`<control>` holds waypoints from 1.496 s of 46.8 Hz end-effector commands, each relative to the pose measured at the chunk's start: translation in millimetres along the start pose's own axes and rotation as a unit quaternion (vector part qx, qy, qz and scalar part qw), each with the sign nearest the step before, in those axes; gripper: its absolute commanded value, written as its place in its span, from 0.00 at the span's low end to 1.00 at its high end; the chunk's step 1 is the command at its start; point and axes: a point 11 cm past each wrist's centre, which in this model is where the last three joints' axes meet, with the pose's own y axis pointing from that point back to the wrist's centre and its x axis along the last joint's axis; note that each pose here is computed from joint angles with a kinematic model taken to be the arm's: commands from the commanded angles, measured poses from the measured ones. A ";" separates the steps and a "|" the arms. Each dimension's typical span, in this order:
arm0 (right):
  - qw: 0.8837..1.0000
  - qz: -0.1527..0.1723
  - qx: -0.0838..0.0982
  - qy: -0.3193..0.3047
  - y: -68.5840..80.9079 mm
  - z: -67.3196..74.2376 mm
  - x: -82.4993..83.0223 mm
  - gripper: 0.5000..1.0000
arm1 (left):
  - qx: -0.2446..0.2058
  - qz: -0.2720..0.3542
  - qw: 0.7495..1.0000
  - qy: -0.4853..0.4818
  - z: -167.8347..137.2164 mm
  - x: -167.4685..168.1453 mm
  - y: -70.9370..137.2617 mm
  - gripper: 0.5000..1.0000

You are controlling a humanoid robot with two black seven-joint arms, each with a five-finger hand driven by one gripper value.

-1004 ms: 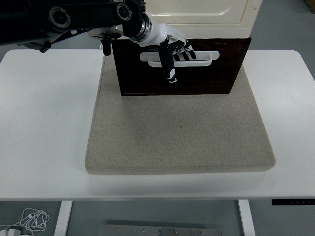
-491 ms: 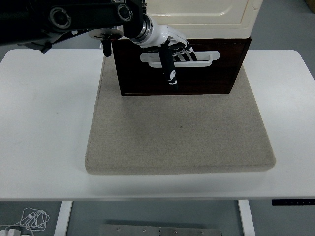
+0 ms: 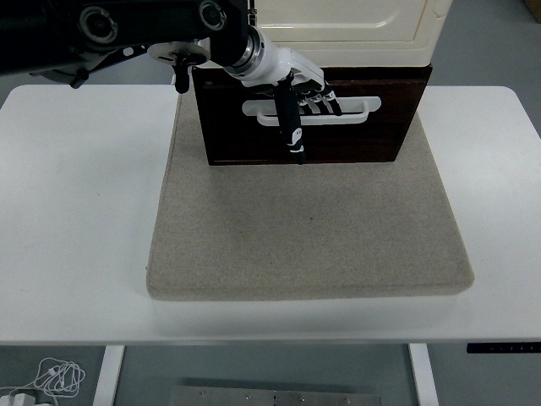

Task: Open the drawer under the combination cabinet

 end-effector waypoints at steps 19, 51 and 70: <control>1.000 0.000 0.000 0.000 0.0 0.0 0.0 0.85 | -0.011 -0.018 1.000 -0.010 8.5 -3.0 3.5 1.00; 1.000 0.000 0.000 0.000 0.0 0.0 0.0 0.85 | -0.022 -0.040 0.999 -0.022 17.7 -9.4 7.4 1.00; 1.000 0.000 0.000 0.000 0.0 0.0 0.0 0.85 | -0.032 -0.052 0.998 -0.028 24.4 -12.0 11.7 1.00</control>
